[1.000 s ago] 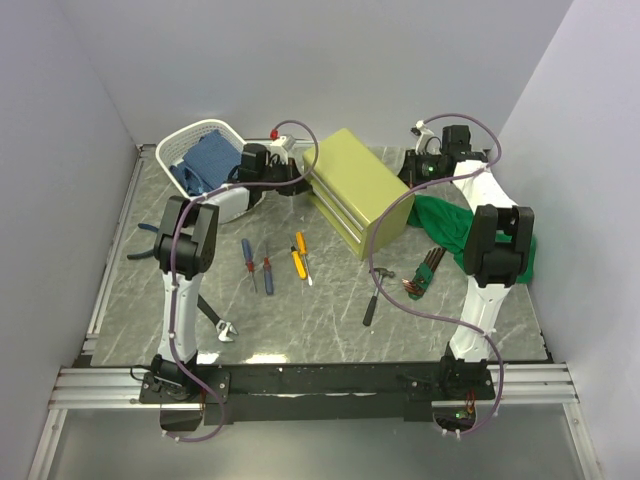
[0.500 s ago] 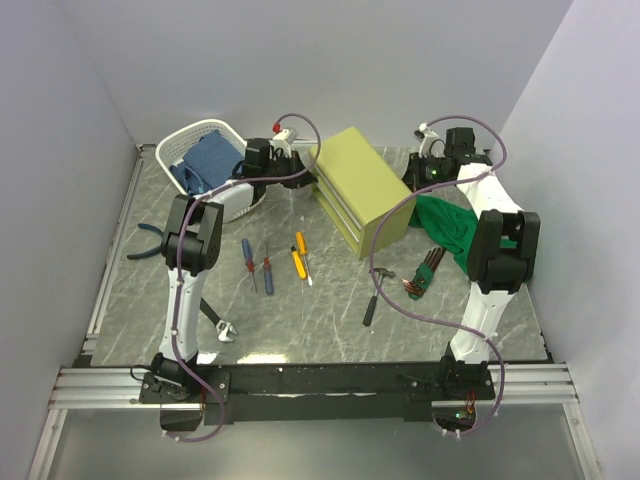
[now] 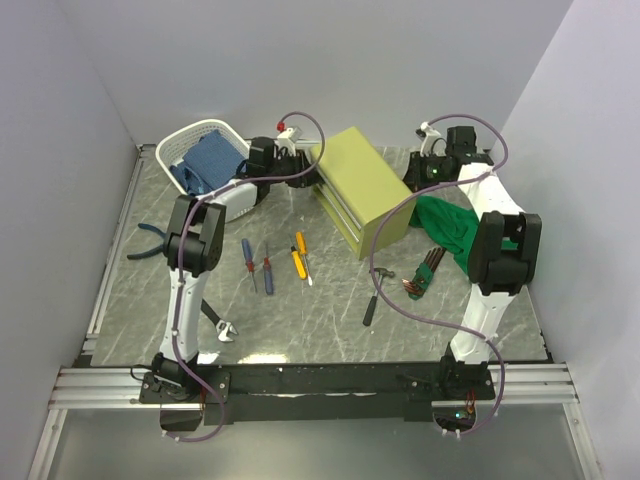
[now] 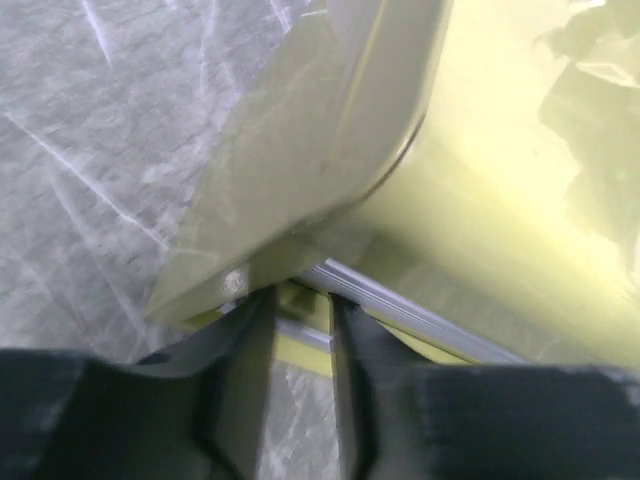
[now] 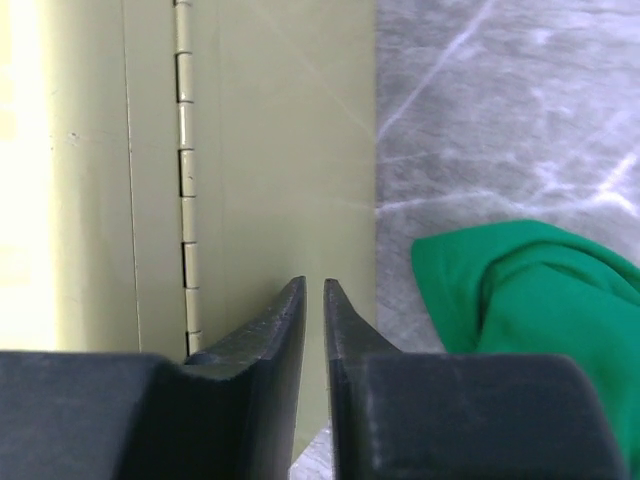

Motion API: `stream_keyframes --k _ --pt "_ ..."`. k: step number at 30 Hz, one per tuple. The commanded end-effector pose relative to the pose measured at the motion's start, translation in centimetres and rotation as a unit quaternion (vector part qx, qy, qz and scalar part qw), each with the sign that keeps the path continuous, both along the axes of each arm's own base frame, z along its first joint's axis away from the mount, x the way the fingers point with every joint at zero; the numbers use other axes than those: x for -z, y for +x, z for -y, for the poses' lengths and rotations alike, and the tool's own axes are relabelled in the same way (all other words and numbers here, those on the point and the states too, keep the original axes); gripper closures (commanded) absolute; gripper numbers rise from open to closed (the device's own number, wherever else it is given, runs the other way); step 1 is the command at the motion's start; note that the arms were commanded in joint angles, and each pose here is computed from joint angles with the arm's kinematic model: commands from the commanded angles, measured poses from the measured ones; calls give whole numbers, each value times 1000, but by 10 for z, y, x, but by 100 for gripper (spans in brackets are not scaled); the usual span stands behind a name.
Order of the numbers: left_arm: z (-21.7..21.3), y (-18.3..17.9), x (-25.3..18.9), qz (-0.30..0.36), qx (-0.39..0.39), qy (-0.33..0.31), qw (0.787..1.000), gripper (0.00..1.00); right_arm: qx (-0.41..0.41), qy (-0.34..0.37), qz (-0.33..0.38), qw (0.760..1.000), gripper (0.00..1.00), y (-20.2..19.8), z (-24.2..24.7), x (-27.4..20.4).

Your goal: Sort the tools into containers

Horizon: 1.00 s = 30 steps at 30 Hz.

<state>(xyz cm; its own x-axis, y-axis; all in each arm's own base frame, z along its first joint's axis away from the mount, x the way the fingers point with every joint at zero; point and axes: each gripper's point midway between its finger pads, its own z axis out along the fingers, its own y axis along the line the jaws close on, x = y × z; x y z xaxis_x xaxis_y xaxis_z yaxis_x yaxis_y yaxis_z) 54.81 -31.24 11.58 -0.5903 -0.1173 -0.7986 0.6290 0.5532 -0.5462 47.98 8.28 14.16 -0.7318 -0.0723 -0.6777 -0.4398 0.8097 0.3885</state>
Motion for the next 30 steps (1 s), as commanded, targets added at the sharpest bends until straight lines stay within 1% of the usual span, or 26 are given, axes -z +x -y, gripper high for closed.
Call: stream_keyframes --k 1,3,5,6,7,8,12,13,14,16,17,18,19,20,21,22,23,24,25,26,28,30 --pt "-23 -1 -44 -11 -53 -13 998 58 46 -34 85 995 71 8 17 -70" --pt "-40 -9 -63 -27 -73 -26 997 54 74 -53 115 989 65 15 29 -89" --pt "-57 -21 -76 -36 -85 -32 995 52 85 -65 143 984 63 20 37 -110" --pt "-60 -27 -79 -47 -86 -38 994 52 93 -72 150 982 62 22 40 -114" --pt "-65 -36 -72 -64 -88 -38 993 51 96 -74 167 979 61 25 41 -127" --pt "-72 -41 -83 -63 -91 -44 993 51 96 -73 177 977 59 25 40 -135" --pt "-84 -68 -79 -96 -95 -47 990 50 83 -61 202 974 58 25 34 -160" --pt "-87 -81 -61 -123 -102 -48 986 50 76 -54 206 974 58 24 30 -164" --pt "-90 -83 -73 -129 -115 -81 982 50 68 -54 216 973 57 23 28 -172" --pt "-96 -88 -74 -147 -132 -120 973 50 48 -56 220 973 57 21 15 -176" --pt "-101 -98 -63 -187 -151 -149 959 50 31 -68 222 972 57 18 11 -177" --pt "-102 -95 -76 -155 -149 -177 960 50 18 -72 222 972 57 16 7 -176" --pt "-103 -95 -74 -160 -152 -189 957 51 8 -75 221 972 57 14 3 -176" --pt "-104 -97 -65 -182 -159 -204 949 51 -20 -72 215 974 57 7 -16 -175" --pt "-103 -94 -71 -169 -152 -219 949 51 -28 -69 213 974 57 5 -20 -175" --pt "-103 -95 -70 -168 -150 -230 947 51 -28 -66 211 975 57 4 -24 -176" --pt "-100 -94 -66 -181 -144 -247 941 51 -21 -53 200 978 57 5 -28 -176" --pt "-98 -92 -75 -160 -134 -264 942 52 -18 -43 193 980 57 6 -31 -175" --pt "-96 -91 -74 -162 -134 -271 940 52 -14 -33 190 981 57 6 -33 -181" --pt "-93 -90 -70 -170 -135 -275 937 52 -6 -17 170 985 57 10 -37 -175" --pt "-88 -86 -76 -152 -130 -288 937 51 -6 -1 157 988 57 11 -45 -173" --pt "-77 -86 -69 -171 -119 -297 932 50 -10 9 142 990 57 11 -57 -165"
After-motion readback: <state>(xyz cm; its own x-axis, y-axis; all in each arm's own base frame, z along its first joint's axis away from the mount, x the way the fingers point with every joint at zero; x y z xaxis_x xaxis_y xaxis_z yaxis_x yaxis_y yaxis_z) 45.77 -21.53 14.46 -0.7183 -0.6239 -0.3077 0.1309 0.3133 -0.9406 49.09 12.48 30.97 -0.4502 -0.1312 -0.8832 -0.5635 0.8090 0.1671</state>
